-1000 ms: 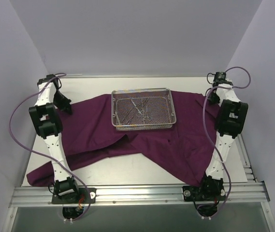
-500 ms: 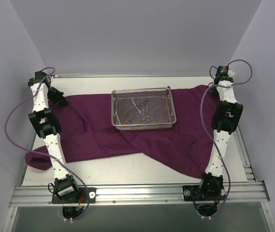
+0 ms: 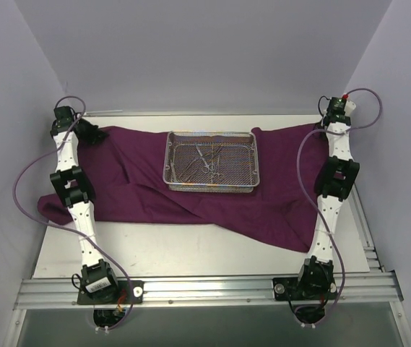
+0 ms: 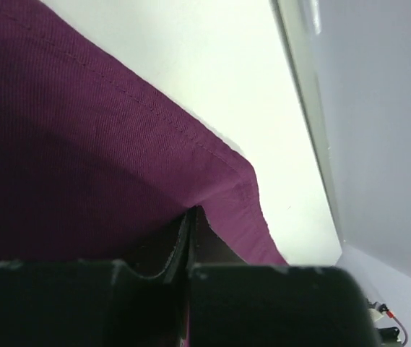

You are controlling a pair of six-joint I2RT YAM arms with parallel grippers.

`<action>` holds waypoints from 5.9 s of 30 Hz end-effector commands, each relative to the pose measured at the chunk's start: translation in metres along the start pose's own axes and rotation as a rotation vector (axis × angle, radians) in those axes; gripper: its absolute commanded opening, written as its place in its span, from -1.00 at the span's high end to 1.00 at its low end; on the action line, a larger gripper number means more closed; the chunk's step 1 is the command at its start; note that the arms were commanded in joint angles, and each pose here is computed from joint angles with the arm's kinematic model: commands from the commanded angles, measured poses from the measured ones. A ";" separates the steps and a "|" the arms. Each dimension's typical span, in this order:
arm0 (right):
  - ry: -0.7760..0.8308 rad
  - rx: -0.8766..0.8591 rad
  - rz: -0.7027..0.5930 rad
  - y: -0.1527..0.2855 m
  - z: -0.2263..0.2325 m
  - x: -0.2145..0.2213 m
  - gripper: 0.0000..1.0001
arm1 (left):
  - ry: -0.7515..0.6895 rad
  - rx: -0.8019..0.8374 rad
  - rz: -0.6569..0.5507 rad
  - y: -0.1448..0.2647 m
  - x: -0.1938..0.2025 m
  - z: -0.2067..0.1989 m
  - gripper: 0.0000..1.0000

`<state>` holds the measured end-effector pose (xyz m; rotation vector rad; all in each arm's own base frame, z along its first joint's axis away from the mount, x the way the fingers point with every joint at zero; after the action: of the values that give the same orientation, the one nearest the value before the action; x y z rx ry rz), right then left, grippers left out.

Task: Open and lay out the surgical kit
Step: Smooth out the surgical kit at the center of the board.

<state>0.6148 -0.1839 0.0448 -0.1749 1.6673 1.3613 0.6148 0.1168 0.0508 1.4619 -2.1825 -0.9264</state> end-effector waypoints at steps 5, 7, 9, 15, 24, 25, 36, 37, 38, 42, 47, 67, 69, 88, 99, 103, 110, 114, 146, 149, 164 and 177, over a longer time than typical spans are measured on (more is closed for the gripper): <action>-0.058 -0.018 0.109 -0.035 -0.006 0.045 1.00 | 0.079 0.049 -0.172 -0.025 -0.038 0.009 0.95; -0.073 -0.039 0.078 -0.036 -0.003 0.037 1.00 | 0.052 0.013 -0.227 -0.009 -0.047 0.005 0.95; -0.079 -0.073 0.072 -0.036 0.002 0.034 1.00 | 0.045 -0.015 -0.260 0.004 -0.056 0.008 0.95; -0.112 -0.200 -0.009 -0.001 0.033 -0.009 0.80 | -0.086 -0.024 -0.247 0.056 -0.050 -0.019 0.48; -0.197 -0.299 -0.096 0.096 0.034 -0.089 0.08 | -0.218 -0.101 -0.247 0.132 -0.023 -0.045 -0.28; -0.193 -0.298 -0.081 0.115 0.032 -0.094 0.03 | -0.250 -0.096 -0.257 0.145 -0.019 -0.052 -0.29; 0.052 -0.131 0.257 0.251 0.017 -0.005 -0.34 | -0.259 -0.159 -0.155 0.188 0.088 -0.049 -0.22; 0.081 -0.144 0.246 0.278 0.025 0.000 -0.37 | -0.243 -0.202 -0.133 0.185 0.100 -0.034 -0.22; 0.107 -0.118 0.314 0.281 0.022 0.027 -0.40 | -0.231 -0.212 -0.125 0.188 0.109 -0.030 -0.22; 0.115 -0.114 0.421 0.316 0.020 0.087 -0.30 | -0.173 -0.214 -0.053 0.201 0.142 -0.018 -0.14; 0.021 -0.154 0.491 0.343 0.013 0.144 0.19 | -0.200 -0.213 0.042 0.213 0.165 -0.008 -0.08; 0.232 0.003 0.614 0.340 -0.025 0.238 0.21 | -0.220 -0.171 0.102 0.216 0.180 -0.008 -0.08; 0.237 0.003 0.629 0.337 -0.025 0.243 0.24 | -0.222 -0.174 0.100 0.215 0.178 -0.007 -0.08; 0.295 0.044 0.705 0.310 -0.028 0.267 0.42 | -0.203 -0.191 0.103 0.207 0.168 -0.005 -0.08; 0.265 0.313 0.628 0.332 -0.082 0.232 1.00 | -0.194 -0.202 0.106 0.203 0.165 0.001 -0.08; 0.169 0.580 0.569 0.347 -0.147 0.205 1.00 | -0.187 -0.213 0.112 0.199 0.163 0.005 -0.08; -0.012 0.885 0.517 0.377 -0.213 0.190 1.00 | -0.175 -0.241 0.085 0.206 0.151 0.017 -0.08; -0.050 0.923 0.511 0.384 -0.219 0.185 0.37 | -0.188 -0.261 0.065 0.211 0.145 0.023 -0.08; 0.102 -0.373 0.278 0.134 0.100 0.117 0.97 | -0.341 -0.212 0.191 0.065 0.155 -0.021 0.96; 0.093 -0.340 0.304 0.123 0.092 0.134 0.99 | -0.320 -0.291 0.200 0.048 0.152 -0.010 0.95; 0.018 -0.137 0.430 0.037 0.033 0.166 1.00 | -0.149 -0.344 0.179 -0.011 0.110 0.028 0.95; 0.008 -0.077 0.443 -0.010 0.028 0.152 1.00 | -0.023 -0.189 0.159 -0.041 0.075 0.036 0.95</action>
<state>0.6243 -0.0770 0.0416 -0.2249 1.4007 1.7223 0.5902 0.0282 0.0504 1.1352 -2.2428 -0.9789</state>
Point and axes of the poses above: each gripper's point midway between its finger pads, its own y axis back along the fingers, its own z axis along the line the jaws close on, x = y × z, the point moved 4 cm from there along y, back along the fingers, and after that the axes turned 8 degrees about y, right-handed, at the moved point
